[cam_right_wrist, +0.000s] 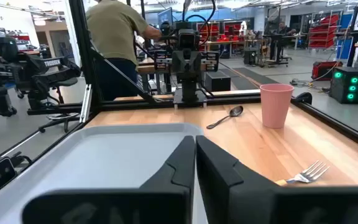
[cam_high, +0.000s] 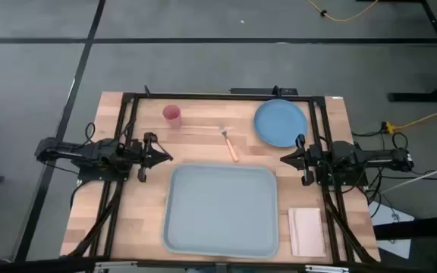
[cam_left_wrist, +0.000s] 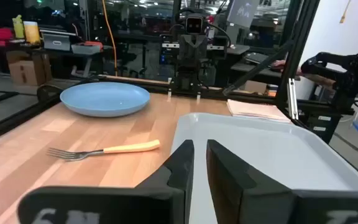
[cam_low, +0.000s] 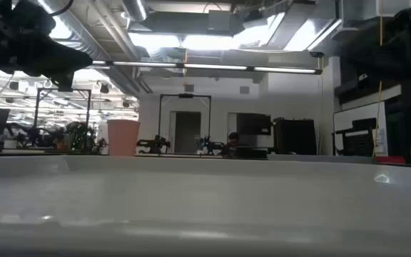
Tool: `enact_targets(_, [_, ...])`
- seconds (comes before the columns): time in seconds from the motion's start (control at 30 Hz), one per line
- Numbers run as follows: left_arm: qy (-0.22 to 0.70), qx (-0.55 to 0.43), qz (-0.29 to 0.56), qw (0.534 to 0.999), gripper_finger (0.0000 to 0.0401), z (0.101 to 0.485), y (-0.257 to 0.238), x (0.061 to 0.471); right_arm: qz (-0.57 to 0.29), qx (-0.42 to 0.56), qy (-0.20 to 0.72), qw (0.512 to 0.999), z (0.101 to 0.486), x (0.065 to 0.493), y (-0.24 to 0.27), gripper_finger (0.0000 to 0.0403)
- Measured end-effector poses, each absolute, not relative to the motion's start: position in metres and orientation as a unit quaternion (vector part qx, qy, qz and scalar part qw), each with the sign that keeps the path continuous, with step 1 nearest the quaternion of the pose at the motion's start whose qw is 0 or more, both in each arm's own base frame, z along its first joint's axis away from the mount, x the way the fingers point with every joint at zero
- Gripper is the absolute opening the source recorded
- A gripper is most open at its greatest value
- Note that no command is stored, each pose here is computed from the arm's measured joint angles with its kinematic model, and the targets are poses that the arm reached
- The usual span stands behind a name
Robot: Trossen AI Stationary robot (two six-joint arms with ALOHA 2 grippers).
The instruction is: Pick and place plate/cup/fork/spoon on tray
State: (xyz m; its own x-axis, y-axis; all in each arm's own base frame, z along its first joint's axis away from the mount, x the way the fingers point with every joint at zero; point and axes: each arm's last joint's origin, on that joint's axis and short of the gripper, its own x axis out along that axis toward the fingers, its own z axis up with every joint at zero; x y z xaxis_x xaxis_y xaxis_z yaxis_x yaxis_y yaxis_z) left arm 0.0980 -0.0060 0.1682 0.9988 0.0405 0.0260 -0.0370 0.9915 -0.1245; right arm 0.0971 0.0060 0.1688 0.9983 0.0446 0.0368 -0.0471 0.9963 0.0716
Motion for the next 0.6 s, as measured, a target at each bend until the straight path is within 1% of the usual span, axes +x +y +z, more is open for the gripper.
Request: enact_targets(0.6, [-0.014,-0.062,0.02,0.998,0.0037,0.1683,-0.006,0.098,0.023,0.036,-0.018,0.999,0.1688,0.0971,0.006,0.002])
